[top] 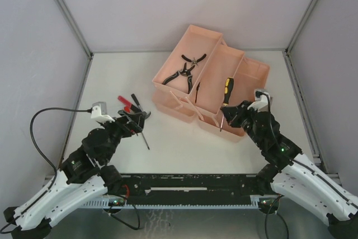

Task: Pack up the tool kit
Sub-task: Place the screwdriver in the toolbox, then pick up the screwdriver from the center of the board.

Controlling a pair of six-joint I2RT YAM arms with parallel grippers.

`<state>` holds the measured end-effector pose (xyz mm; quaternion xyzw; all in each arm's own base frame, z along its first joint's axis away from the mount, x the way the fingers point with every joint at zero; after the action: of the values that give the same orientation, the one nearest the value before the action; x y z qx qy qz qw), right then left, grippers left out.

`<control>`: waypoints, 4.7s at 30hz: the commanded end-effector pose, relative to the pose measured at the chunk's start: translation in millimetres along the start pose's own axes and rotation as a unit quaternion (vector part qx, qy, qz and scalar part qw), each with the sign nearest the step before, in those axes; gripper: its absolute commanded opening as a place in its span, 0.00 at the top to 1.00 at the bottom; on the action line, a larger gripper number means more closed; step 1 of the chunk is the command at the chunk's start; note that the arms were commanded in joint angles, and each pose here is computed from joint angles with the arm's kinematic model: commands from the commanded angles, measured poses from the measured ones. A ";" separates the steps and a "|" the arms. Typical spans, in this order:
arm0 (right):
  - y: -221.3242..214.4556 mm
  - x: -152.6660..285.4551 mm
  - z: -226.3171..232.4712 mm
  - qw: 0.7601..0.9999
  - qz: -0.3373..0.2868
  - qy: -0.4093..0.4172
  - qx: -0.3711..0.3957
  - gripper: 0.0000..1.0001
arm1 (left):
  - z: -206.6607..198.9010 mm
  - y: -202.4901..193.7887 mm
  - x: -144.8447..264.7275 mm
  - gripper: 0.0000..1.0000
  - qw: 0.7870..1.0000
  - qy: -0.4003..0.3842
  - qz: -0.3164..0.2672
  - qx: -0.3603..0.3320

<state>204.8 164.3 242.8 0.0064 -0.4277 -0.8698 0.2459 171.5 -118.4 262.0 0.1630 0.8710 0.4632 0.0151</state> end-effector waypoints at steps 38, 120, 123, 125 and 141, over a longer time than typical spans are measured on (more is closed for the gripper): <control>62.7 -98.4 -6.0 0.991 -0.010 -0.076 -0.112 1.00 | 75.5 -22.8 18.7 0.00 0.978 0.189 0.086 0.009; 35.8 21.4 -12.3 0.997 -0.022 0.022 -0.064 0.45 | 244.0 -56.7 -152.0 0.44 0.857 0.422 0.292 0.046; 36.3 22.4 -12.6 0.997 -0.023 0.022 -0.063 0.45 | 247.5 -60.3 -137.6 0.53 0.848 0.441 0.291 0.039; 36.6 23.5 -13.4 0.997 -0.025 0.020 -0.064 0.46 | 245.7 -62.6 -131.2 0.66 0.852 0.437 0.287 0.038; 39.7 30.7 -20.4 0.997 -0.040 0.002 -0.067 0.45 | 252.1 -74.9 -111.5 0.77 0.840 0.446 0.308 0.014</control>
<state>197.9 120.2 257.4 0.0018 -0.3701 -0.9002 0.2295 306.4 5.0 46.4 0.1987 0.7104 0.4366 -0.5150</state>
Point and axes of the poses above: each gripper's point midway between its finger pads, its own x axis back along the fingers, its own z axis along the line the jaws close on, y = z × x, the point moved 3 cm from there along x, back along the fingers, and after that the axes turned 2 degrees about -x, right-handed, at the moved point
